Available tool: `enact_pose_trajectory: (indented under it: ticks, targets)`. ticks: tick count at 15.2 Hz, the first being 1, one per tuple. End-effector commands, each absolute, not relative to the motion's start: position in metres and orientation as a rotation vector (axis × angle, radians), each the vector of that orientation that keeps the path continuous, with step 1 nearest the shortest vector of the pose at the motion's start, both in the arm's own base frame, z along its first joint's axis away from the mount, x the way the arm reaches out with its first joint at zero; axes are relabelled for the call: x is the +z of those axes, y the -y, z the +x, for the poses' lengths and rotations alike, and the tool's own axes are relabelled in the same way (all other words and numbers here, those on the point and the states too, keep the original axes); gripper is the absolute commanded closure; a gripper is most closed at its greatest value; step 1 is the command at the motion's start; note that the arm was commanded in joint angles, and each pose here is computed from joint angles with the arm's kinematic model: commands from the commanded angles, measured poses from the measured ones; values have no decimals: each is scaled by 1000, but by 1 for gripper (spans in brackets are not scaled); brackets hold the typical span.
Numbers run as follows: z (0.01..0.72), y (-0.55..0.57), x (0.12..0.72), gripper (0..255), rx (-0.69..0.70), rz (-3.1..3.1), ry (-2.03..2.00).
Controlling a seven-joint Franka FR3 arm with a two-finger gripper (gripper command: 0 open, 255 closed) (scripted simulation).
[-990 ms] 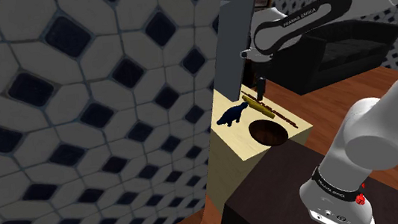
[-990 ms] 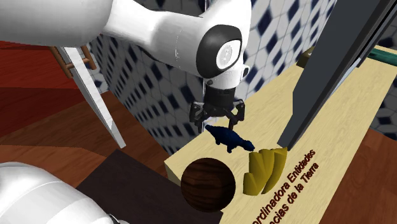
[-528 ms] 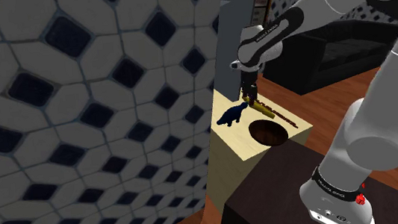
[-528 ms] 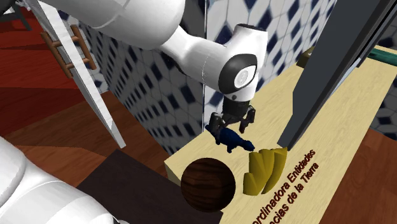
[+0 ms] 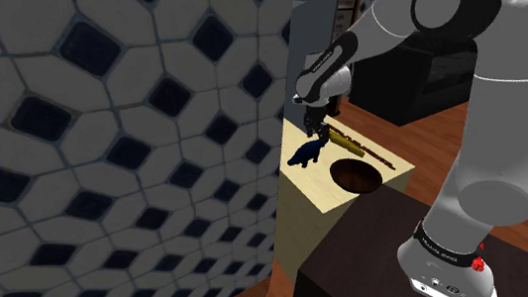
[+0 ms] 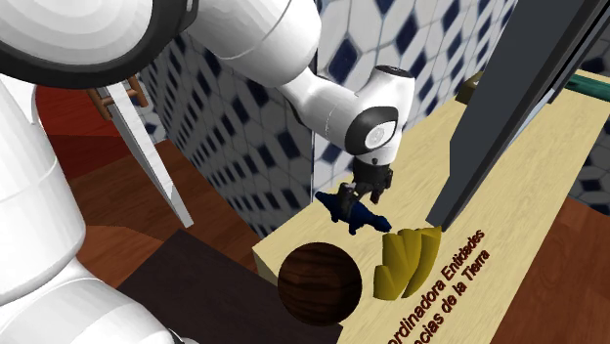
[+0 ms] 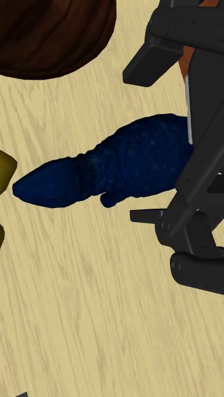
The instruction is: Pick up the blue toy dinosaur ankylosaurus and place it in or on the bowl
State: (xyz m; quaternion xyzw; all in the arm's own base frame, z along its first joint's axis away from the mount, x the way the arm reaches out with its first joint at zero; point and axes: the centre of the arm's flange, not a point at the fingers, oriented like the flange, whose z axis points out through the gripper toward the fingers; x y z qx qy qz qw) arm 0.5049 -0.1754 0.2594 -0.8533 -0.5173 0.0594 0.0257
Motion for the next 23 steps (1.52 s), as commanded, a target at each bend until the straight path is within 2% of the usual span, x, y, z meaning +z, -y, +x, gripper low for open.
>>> enact_pose_trajectory:
  ticks: [1,5,13,14,23]
  targets:
    - [505,177,249,0,183,-2633,1606]
    - [502,177,225,0,183,-2633,1606]
    - [502,177,225,0,183,-2633,1606]
    - [502,177,225,255,183,-2633,1606]
    - [502,177,225,255,183,-2633,1606]
